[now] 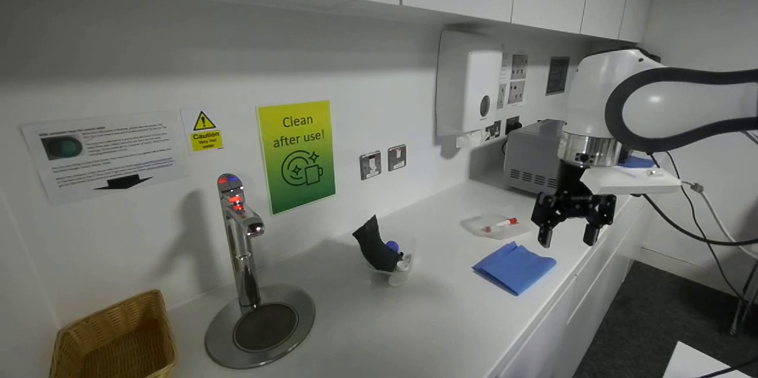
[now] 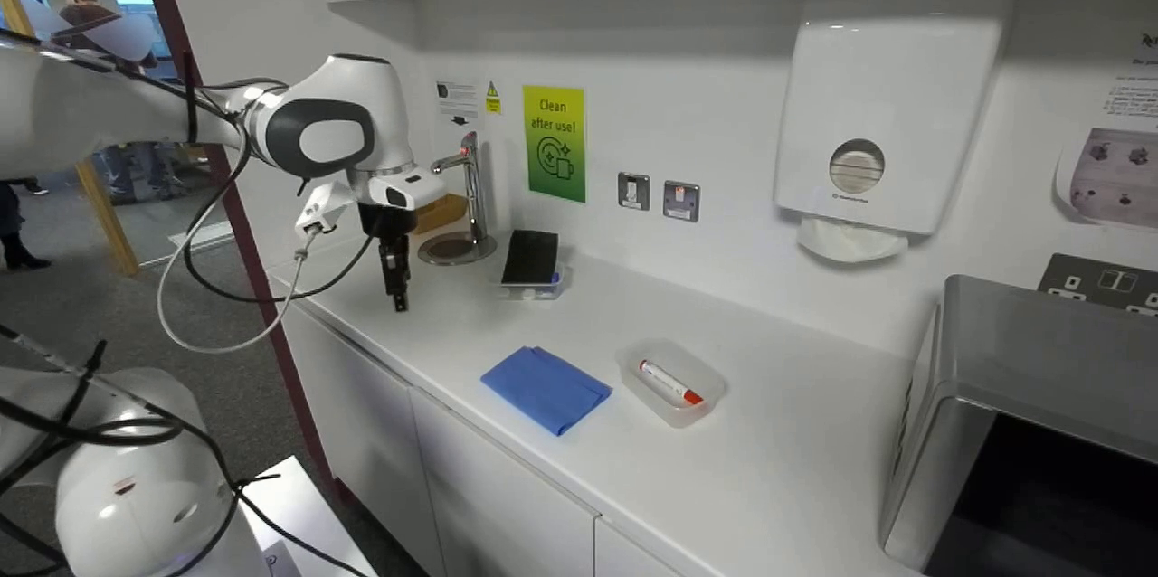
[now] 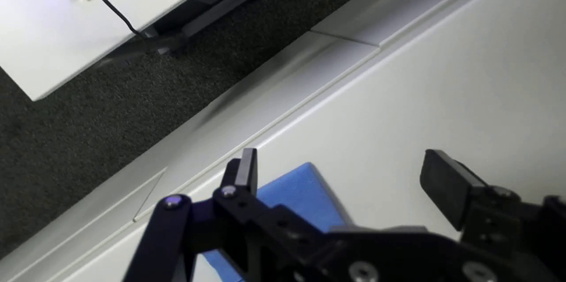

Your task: Put the white and red marker on the counter.

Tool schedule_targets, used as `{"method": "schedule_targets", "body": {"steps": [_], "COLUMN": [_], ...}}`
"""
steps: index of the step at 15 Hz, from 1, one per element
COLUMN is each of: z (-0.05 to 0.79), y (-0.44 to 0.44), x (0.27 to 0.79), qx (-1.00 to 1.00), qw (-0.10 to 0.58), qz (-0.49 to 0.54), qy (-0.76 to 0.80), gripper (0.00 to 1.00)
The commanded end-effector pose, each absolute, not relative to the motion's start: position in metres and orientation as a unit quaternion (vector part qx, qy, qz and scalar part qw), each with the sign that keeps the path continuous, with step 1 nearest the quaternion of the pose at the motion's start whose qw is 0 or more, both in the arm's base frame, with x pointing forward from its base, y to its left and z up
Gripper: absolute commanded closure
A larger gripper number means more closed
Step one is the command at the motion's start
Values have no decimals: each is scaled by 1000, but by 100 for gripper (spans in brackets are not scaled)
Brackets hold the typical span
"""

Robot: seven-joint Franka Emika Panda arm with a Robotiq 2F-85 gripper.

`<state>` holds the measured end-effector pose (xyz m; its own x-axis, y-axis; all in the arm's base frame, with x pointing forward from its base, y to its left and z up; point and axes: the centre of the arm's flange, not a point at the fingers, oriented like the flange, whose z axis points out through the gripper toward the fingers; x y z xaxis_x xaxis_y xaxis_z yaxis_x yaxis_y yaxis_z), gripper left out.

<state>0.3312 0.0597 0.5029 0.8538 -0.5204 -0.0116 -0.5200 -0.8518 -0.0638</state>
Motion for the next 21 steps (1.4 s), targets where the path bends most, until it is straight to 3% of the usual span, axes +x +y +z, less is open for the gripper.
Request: {"method": "schedule_targets", "body": {"steps": [1, 10, 21], "z": [488, 488, 473], "y": [7, -129, -125], "x": [350, 379, 378], "qx": [-930, -812, -803], "qw": [56, 104, 88], "qz": [-17, -56, -54], "qy": [362, 572, 587], "gripper": [0, 0, 0]}}
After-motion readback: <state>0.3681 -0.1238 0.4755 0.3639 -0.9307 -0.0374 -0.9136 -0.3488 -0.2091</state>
